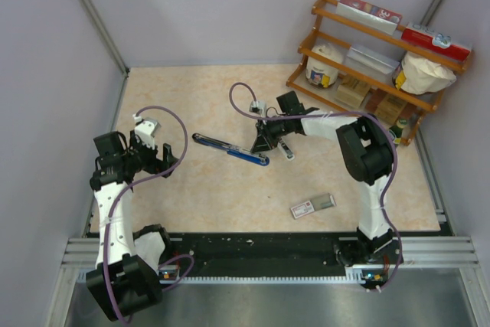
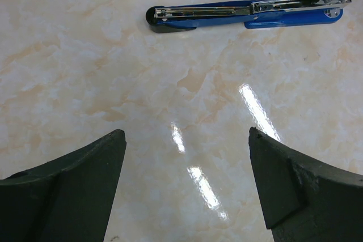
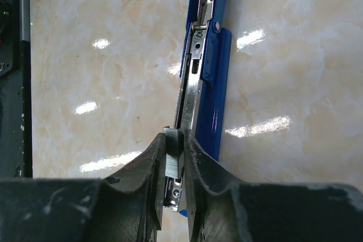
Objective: Load the staples into the stapler
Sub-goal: Install the staple into the stapler, then close the stapler at the center of the board.
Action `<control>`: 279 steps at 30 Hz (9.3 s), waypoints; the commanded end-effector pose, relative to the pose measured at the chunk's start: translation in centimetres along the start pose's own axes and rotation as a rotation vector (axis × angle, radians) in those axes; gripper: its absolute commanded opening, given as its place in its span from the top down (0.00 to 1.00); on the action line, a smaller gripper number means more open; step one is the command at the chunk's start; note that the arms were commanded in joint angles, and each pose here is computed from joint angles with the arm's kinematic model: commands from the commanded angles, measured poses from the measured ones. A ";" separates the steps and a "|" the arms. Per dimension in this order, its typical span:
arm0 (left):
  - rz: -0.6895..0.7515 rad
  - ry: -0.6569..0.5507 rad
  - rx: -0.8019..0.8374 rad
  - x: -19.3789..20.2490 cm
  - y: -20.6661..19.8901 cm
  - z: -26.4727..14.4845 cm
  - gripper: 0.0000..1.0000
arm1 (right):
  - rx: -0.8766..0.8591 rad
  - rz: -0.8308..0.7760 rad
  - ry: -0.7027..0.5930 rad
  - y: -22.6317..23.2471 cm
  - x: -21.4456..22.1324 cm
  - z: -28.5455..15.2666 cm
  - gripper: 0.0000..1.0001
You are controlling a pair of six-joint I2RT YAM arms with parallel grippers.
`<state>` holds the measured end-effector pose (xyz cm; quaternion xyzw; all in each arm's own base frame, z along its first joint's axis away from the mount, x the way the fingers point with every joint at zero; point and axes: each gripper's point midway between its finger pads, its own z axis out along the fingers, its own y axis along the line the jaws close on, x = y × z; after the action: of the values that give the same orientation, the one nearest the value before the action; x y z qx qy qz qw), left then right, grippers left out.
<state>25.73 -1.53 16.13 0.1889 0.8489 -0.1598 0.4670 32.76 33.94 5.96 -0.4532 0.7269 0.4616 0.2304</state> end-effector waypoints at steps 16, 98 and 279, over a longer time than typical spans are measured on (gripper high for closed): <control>0.026 -0.030 0.000 -0.6 0.0 -0.2 0.07 | 0.048 -0.015 0.023 -1.8 0.1 -0.3 0.80; -0.377 0.099 0.032 -5.2 5.4 18.0 0.01 | 0.246 -0.252 0.213 1.6 1.7 -1.5 0.60; -0.295 0.051 0.737 -17.1 -20.3 28.4 0.01 | 0.654 -0.138 0.263 -3.6 4.9 -12.1 0.67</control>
<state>46.26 -34.73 15.31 0.2108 0.7794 -0.5077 0.3005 33.61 20.75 6.12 -0.4566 0.8316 0.1361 0.2853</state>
